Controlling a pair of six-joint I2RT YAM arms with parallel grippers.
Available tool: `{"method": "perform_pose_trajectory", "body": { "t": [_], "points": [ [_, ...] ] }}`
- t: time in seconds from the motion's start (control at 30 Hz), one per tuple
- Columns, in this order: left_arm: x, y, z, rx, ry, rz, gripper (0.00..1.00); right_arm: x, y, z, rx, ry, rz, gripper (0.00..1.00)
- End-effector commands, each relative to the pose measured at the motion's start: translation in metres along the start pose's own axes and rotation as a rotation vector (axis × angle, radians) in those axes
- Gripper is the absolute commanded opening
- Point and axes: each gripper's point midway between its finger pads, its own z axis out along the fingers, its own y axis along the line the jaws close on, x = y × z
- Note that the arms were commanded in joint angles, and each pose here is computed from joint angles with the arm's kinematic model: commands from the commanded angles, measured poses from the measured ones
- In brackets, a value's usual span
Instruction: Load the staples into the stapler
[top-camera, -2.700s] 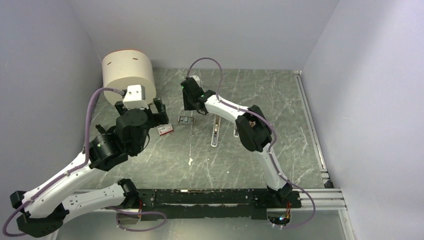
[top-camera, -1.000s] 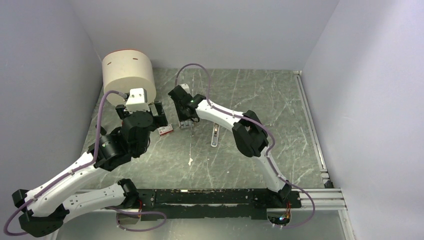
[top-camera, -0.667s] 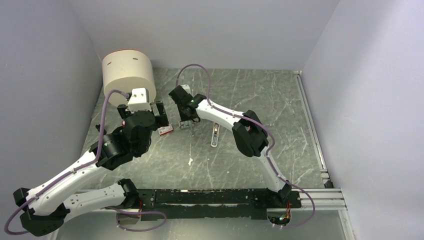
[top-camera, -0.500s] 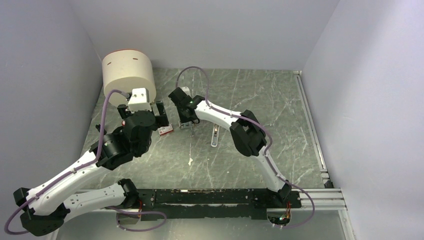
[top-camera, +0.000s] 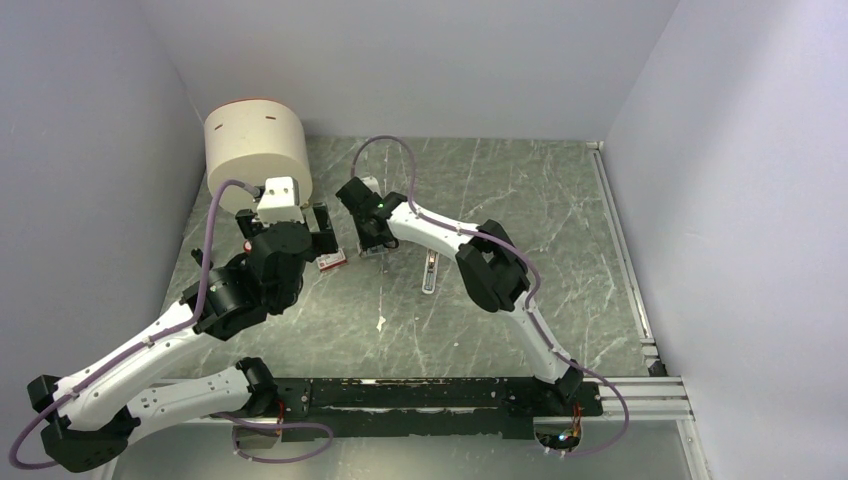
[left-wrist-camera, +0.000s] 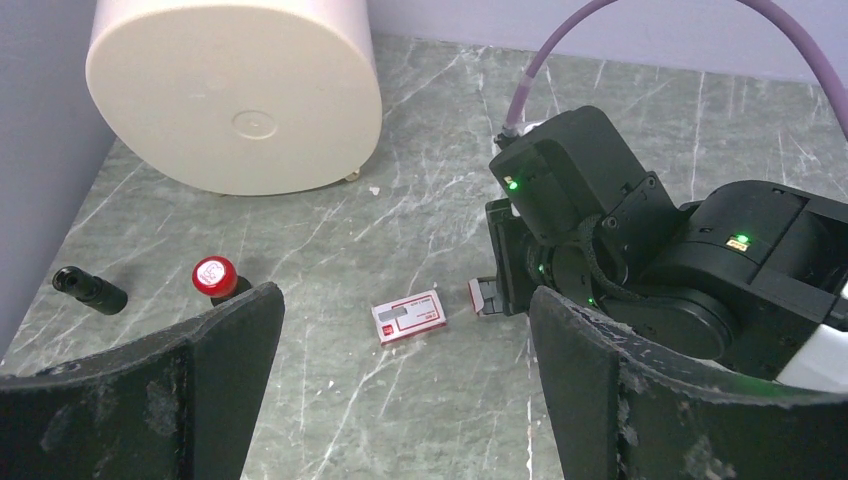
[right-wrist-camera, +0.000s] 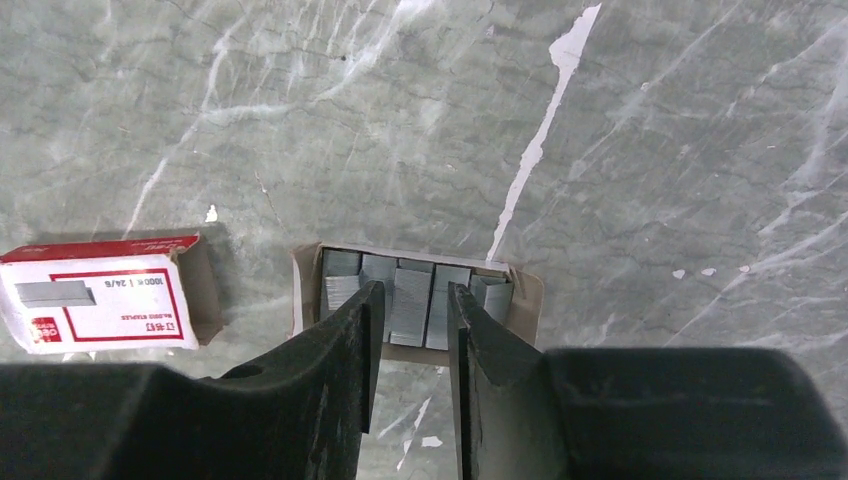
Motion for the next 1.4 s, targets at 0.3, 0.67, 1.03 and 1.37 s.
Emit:
{"method": "perform_pose_trajectory", "body": {
  "t": [0.3,0.67,1.03,1.37],
  "points": [
    [-0.002,0.004,0.002,-0.025,-0.012,-0.013,0.97,0.003,0.003,0.012,0.006,0.014,0.003,0.29],
    [-0.001,0.003,0.002,-0.026,-0.009,-0.013,0.97,-0.006,0.0,0.007,0.031,-0.008,0.019,0.23],
    [-0.001,0.003,0.002,-0.026,-0.008,-0.016,0.97,-0.034,0.0,-0.029,-0.009,-0.107,0.054,0.23],
    [0.0,0.0,0.002,-0.015,-0.003,-0.029,0.97,0.001,-0.002,-0.051,-0.07,-0.038,0.072,0.23]
  ]
}}
